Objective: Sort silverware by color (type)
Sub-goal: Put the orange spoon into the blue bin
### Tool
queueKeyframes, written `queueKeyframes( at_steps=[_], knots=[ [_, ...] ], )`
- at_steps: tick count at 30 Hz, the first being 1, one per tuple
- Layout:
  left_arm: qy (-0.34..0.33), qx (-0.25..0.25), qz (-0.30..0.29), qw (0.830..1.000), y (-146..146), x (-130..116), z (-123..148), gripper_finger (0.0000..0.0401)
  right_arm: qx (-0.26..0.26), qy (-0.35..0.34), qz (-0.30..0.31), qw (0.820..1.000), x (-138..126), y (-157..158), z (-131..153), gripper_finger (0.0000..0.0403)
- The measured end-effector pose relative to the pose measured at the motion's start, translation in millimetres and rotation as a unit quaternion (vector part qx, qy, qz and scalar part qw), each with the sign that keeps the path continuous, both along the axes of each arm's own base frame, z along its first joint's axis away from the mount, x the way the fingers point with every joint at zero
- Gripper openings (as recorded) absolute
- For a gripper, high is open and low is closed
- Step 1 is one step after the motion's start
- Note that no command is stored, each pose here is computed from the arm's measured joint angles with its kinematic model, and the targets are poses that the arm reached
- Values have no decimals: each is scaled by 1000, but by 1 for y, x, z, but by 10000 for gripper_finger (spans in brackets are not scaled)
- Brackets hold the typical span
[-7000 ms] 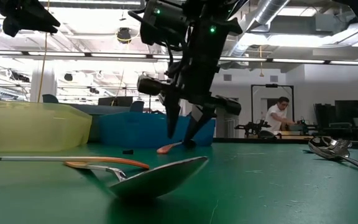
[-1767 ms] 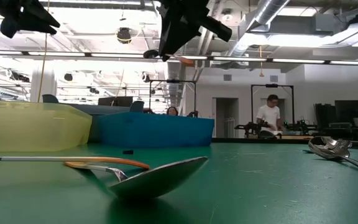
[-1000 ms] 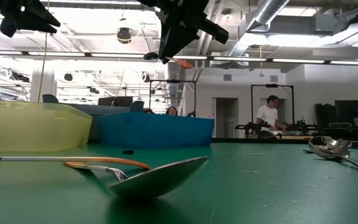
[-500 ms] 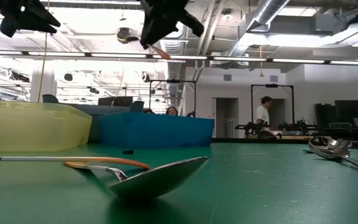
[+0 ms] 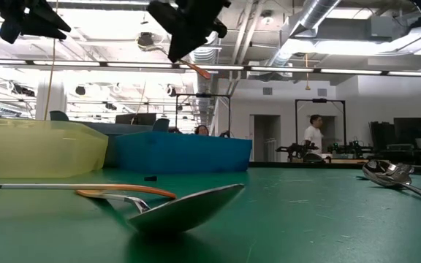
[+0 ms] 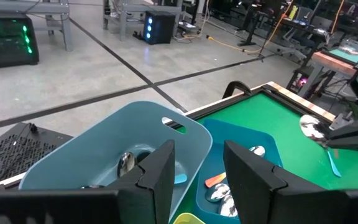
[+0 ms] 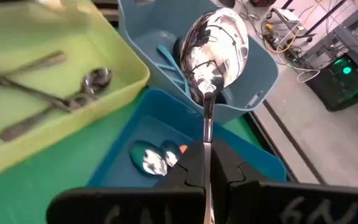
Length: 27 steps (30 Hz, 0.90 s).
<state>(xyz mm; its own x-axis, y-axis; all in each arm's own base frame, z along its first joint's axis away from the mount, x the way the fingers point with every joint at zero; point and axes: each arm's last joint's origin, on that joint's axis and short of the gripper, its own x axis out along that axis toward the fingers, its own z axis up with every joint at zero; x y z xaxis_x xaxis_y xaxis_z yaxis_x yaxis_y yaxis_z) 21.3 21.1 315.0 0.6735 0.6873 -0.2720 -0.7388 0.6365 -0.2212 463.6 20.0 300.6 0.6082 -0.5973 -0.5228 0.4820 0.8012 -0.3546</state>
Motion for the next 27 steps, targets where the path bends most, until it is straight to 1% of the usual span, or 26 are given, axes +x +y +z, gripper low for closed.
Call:
queueKeyframes(
  at_steps=[3,7,9,16,24,27],
  knots=[
    [0,0,0,1000,0,0,0,122,-12,26,10,1000,-1,-5,-2,11],
    [0,1,5,1000,0,0,0,122,-50,82,44,994,-4,-5,-4,11],
    [-2,-1,9,1000,0,0,0,122,-61,97,56,992,-2,-6,-7,11],
    [-1,1,15,1000,1,-1,0,122,-69,121,67,988,-3,-10,-10,11],
    [-1,1,20,1000,1,-1,0,122,-94,166,87,978,-5,-20,-12,11],
    [1,3,19,1000,1,-1,0,122,-82,166,97,978,-5,-25,-12,11]
  ],
)
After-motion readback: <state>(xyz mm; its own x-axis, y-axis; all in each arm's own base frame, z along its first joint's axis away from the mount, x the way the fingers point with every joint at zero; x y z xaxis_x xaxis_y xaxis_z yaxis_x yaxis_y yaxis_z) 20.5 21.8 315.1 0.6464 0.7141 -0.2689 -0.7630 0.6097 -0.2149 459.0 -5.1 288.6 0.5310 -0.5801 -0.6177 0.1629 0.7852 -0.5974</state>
